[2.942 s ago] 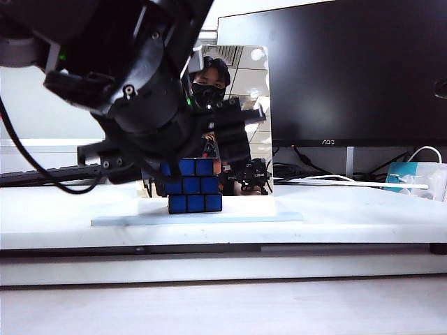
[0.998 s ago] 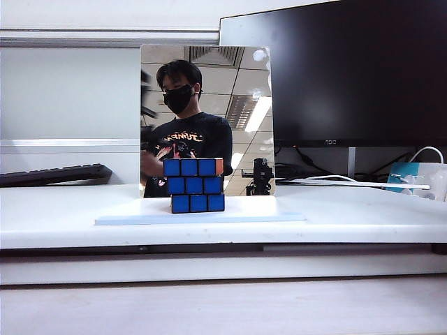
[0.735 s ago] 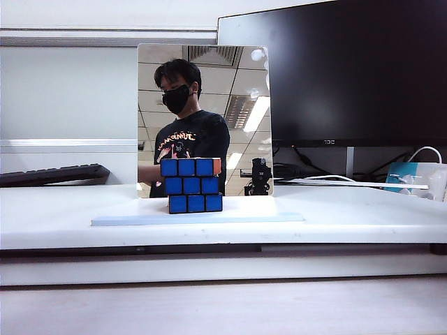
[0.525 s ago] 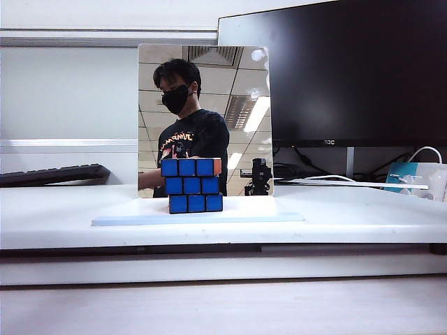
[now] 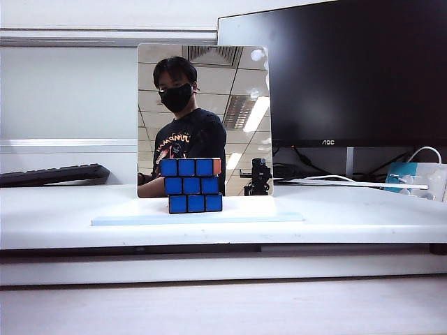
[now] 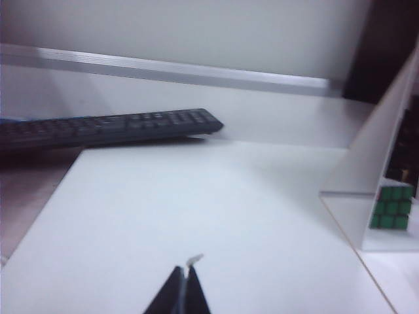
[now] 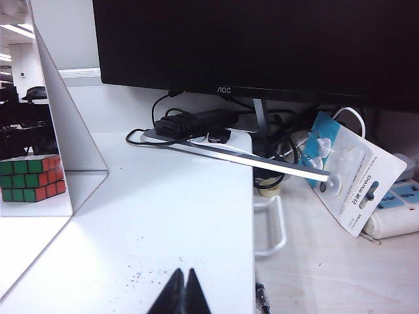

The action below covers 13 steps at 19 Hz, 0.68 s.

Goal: Move the the Rubik's Cube near the mirror.

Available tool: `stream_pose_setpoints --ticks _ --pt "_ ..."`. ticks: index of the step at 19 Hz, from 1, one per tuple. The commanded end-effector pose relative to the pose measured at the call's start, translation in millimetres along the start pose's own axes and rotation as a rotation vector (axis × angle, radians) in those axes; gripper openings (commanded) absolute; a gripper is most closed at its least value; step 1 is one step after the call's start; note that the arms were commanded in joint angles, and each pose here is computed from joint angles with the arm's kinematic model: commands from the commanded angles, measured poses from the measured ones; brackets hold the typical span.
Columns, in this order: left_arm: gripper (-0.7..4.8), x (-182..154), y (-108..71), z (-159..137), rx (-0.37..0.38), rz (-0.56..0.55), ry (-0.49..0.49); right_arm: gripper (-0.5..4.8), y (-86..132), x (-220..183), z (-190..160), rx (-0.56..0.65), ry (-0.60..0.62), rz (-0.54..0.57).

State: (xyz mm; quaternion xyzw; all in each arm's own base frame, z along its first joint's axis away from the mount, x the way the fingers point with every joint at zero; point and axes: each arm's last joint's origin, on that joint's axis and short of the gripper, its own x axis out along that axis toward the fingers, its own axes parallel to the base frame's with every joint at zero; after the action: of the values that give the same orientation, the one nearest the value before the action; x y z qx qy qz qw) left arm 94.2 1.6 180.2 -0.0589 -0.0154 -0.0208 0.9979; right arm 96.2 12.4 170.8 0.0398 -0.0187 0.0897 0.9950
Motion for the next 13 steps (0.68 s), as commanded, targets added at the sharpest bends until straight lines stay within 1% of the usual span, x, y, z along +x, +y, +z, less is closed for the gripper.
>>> stream_pose_setpoints --ticks 1,3,8,13 --pt "-0.05 1.2 0.4 -4.4 0.065 -0.011 -0.001 0.00 0.0 0.2 -0.2 -0.002 -0.010 -0.001" --pt "-0.05 1.6 0.7 -6.7 0.079 -0.011 0.005 0.00 -0.1 0.2 -0.2 -0.002 -0.010 -0.001" --pt "-0.05 2.7 0.9 -9.2 0.088 -0.014 -0.020 0.00 0.0 0.2 -0.2 -0.002 -0.010 -0.001" --pt "-0.05 2.7 1.1 -10.6 0.086 -0.013 -0.005 0.00 -0.1 0.2 -0.2 -0.002 -0.010 -0.001"
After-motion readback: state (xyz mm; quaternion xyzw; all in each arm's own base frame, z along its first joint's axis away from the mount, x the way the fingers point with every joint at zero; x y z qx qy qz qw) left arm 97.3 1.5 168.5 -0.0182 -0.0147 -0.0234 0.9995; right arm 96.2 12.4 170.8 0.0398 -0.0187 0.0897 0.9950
